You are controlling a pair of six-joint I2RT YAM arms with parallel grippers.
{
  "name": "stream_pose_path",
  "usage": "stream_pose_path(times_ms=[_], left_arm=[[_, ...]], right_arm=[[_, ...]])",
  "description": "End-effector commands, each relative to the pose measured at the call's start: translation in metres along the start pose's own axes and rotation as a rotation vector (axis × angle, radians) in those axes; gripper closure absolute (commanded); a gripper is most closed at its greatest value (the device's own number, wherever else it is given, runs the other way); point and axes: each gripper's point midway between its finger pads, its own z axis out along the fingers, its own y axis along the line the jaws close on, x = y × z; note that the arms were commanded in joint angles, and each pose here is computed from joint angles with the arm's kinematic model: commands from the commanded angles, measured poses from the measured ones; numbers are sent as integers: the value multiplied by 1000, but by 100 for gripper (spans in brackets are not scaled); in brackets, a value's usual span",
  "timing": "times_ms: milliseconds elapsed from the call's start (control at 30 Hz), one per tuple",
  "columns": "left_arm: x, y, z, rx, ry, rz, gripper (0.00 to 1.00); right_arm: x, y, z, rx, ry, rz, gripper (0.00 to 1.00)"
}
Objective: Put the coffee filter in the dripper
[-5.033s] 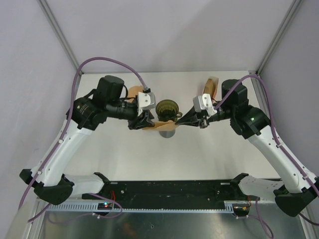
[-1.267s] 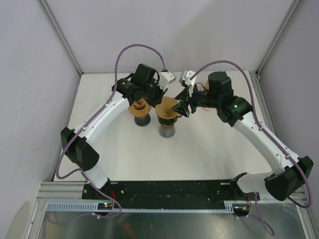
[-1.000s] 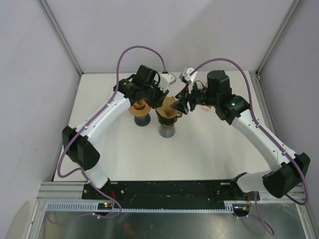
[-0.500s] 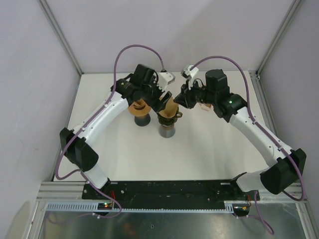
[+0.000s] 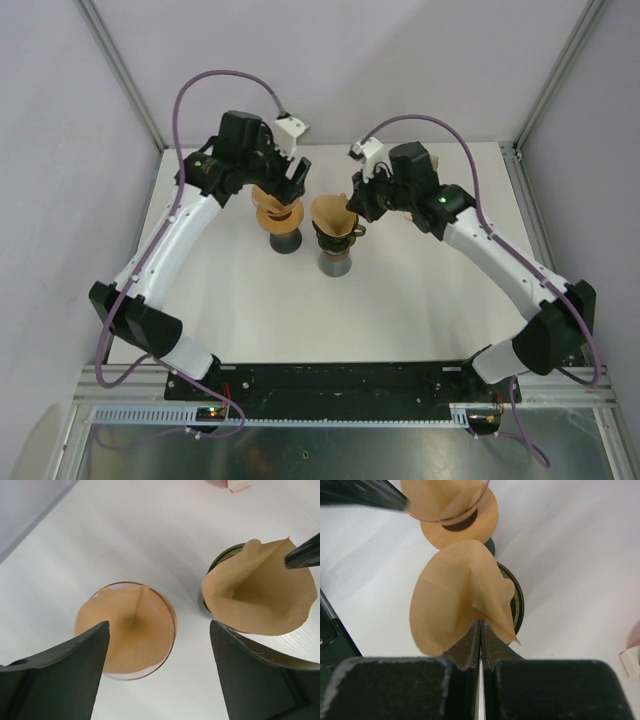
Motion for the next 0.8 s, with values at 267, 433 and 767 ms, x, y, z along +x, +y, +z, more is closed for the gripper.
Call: stream_pose_path(times_ms=[267, 433, 767], left_arm=[[-2, 49, -61, -119, -113, -69, 13], [8, 63, -71, -144, -115, -102, 13], [16, 66, -78, -142, -120, -121, 12]], right_arm=[[20, 0, 35, 110, 316, -82, 100], [36, 0, 47, 143, 436, -108, 100], [64, 3, 72, 147, 575, -135, 100]])
